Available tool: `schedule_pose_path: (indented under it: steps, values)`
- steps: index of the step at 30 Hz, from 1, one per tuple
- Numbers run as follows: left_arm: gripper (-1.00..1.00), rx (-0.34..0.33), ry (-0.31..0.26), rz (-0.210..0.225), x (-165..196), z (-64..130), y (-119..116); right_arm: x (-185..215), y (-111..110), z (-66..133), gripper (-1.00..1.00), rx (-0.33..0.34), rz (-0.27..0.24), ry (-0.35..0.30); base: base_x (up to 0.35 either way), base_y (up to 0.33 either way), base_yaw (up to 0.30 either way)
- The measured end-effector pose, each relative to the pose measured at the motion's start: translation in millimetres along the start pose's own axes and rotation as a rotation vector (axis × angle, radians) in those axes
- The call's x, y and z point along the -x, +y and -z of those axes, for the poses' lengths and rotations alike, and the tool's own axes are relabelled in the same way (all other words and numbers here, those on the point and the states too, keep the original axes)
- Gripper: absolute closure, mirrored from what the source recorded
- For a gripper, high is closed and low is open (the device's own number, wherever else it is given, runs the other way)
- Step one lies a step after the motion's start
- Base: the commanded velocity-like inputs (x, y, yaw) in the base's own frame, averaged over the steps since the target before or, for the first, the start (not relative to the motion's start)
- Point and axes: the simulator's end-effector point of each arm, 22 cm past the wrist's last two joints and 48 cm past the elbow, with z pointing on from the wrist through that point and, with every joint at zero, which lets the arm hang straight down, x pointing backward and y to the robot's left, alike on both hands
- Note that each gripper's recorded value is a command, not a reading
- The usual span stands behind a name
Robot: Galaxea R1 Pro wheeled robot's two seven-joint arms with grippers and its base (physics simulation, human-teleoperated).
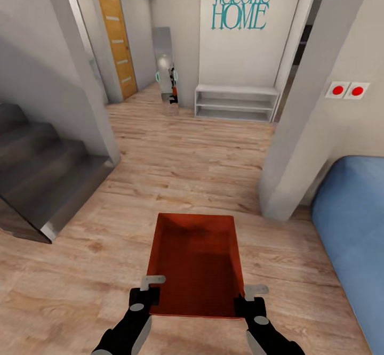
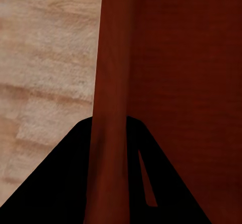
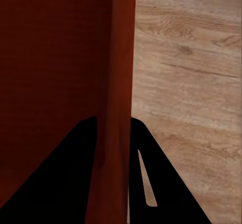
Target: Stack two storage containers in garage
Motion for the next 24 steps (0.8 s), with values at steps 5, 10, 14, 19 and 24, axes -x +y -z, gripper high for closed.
schedule_pose_path:
  steps: [5,10,14,19,24]
  values:
    - [1.0,0.0,0.0,0.001,-0.2,0.0,0.0,-0.1,-0.1,0.0,1.0,0.0,0.001,0.0,0.337,0.0,0.0]
    - [1.0,0.0,0.0,0.0,-0.1,0.0,0.0,0.0,0.0,0.0,1.0,0.0,0.0,0.0,0.337,0.0,0.0]
    - [1.0,0.0,0.0,0.0,0.0,0.0,0.0,0.0,0.1,0.0,1.0,0.001,0.0,0.0,0.336,0.0,0.0]
    - [1.0,0.0,-0.001,-0.001,0.2,0.0,0.1,0.1,0.1,0.1,1.0,-0.002,0.001,0.0,0.337,0.0,0.042]
    - [1.0,0.0,-0.001,-0.003,0.2,-0.4,0.1,-0.2,0.2,-0.2,1.0,-0.002,0.0,0.0,0.336,0.0,0.197]
